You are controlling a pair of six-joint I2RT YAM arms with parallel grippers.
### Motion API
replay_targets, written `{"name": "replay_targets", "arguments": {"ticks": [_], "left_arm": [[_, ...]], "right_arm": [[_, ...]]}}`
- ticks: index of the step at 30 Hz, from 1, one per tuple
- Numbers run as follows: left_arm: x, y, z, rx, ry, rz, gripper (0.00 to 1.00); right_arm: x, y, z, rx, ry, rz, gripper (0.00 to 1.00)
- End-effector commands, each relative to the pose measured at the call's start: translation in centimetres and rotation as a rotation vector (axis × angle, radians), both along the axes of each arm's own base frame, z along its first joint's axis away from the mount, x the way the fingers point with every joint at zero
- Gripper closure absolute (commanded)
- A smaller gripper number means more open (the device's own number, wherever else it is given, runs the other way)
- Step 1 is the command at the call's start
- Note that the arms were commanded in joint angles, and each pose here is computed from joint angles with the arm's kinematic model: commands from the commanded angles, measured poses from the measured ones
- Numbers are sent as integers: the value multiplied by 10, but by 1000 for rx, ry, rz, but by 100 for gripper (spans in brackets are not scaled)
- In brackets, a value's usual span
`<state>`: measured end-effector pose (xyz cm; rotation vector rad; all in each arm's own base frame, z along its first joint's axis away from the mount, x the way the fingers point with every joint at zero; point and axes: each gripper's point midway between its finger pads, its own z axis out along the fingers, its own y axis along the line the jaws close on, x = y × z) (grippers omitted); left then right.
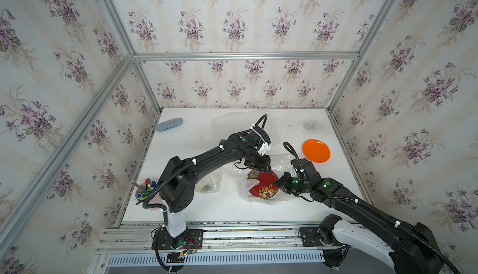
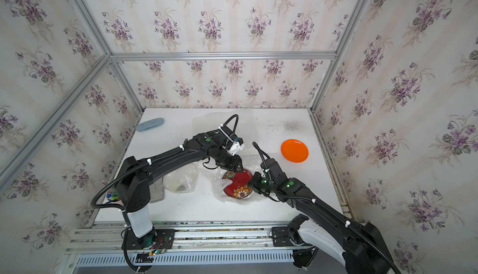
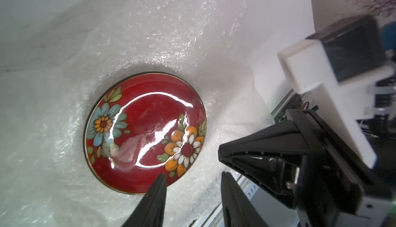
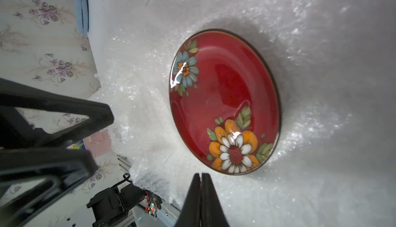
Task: Unpack dinner plates from bubble wrap
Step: Unwrap the bubble wrap at the center of the board.
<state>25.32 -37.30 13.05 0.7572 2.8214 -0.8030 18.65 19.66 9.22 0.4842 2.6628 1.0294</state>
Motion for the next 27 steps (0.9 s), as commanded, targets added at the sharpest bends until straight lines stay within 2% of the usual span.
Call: {"name": "replay_targets", "arguments": {"ticks": [1,5,12,18,22,27], "left_arm": [[-4,1,-21,51,21,-17,56],[-19,19,-39,106,48,-25,58],[-58,76,-32,149,22,-8,63],[-97,133,-73,265,73,17,70],[-102,154,-96,308,97,62,72],[-96,160,-105,343,107,94,73]], "right_arm": [[1,-5,-2,24,-3,-70,92],[-9,-13,-16,7,24,-76,93],[-16,-18,-35,-13,57,-80,93],[-18,-15,-52,-21,89,-65,94],[-20,-18,-58,-50,102,-56,94],[-32,-35,-68,-127,150,-63,94]]}}
